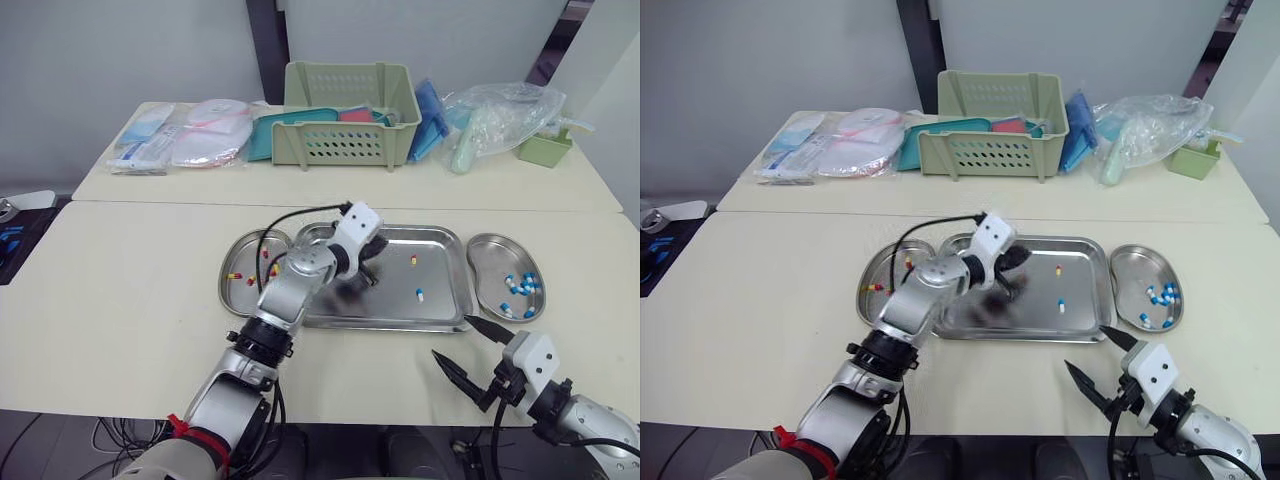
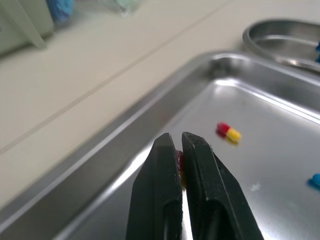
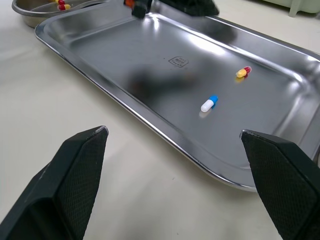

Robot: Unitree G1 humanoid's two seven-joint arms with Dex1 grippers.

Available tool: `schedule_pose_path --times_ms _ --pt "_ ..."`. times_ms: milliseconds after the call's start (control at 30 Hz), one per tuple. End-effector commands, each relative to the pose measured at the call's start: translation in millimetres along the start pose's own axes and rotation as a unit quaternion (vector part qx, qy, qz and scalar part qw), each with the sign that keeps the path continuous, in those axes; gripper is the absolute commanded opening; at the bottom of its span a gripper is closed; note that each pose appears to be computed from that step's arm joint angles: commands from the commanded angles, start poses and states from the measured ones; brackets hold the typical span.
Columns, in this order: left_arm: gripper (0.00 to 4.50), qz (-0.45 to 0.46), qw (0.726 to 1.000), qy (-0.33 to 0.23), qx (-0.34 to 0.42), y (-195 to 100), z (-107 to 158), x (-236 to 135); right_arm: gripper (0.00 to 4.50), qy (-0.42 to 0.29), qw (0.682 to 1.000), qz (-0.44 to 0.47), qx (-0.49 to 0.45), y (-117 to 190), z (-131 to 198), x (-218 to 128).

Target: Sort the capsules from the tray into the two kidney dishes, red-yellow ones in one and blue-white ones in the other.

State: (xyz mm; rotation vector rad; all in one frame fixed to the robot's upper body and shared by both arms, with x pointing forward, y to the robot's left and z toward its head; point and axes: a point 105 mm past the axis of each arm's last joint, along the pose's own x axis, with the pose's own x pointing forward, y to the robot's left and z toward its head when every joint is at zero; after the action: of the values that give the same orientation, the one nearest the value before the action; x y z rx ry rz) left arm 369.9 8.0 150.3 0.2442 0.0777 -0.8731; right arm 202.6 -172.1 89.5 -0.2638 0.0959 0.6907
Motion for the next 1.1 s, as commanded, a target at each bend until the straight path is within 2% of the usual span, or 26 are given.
schedule_pose_path --times_ms 33,133,267,367,467,633,833,867,967,1100 --pt "0.03 0.004 0.999 -0.030 -0.009 9 24 -32 4.50 -0.018 1.000 0.013 -0.019 3 13 1" --pt "0.03 0.030 0.999 -0.018 -0.021 27 21 -65 4.50 -0.023 0.999 0.030 -0.025 6 17 3" --pt "0.03 0.113 0.993 -0.007 -0.046 58 17 -110 4.50 -0.025 0.997 0.070 -0.036 12 19 4" --pt "0.03 0.155 0.986 0.012 -0.056 66 6 -139 4.50 -0.031 0.993 0.105 -0.053 13 22 8" --pt "0.03 0.181 0.979 0.045 -0.078 66 -16 -162 4.50 -0.043 0.984 0.156 -0.070 21 29 16" --pt "0.03 0.199 0.973 0.076 -0.086 66 -39 -182 4.50 -0.073 0.971 0.212 -0.078 34 45 33" --pt "0.03 0.212 0.969 0.061 -0.112 67 -43 -188 4.50 -0.087 0.965 0.235 -0.074 43 53 41" --pt "0.57 0.213 0.969 0.058 -0.112 67 -43 -189 4.50 -0.087 0.965 0.235 -0.074 43 54 41" --pt "1.32 0.212 0.969 0.054 -0.116 67 -43 -191 4.50 -0.085 0.965 0.235 -0.073 43 54 42" --pt "2.58 0.201 0.971 0.045 -0.120 66 -43 -194 4.50 -0.084 0.967 0.230 -0.070 42 54 43"
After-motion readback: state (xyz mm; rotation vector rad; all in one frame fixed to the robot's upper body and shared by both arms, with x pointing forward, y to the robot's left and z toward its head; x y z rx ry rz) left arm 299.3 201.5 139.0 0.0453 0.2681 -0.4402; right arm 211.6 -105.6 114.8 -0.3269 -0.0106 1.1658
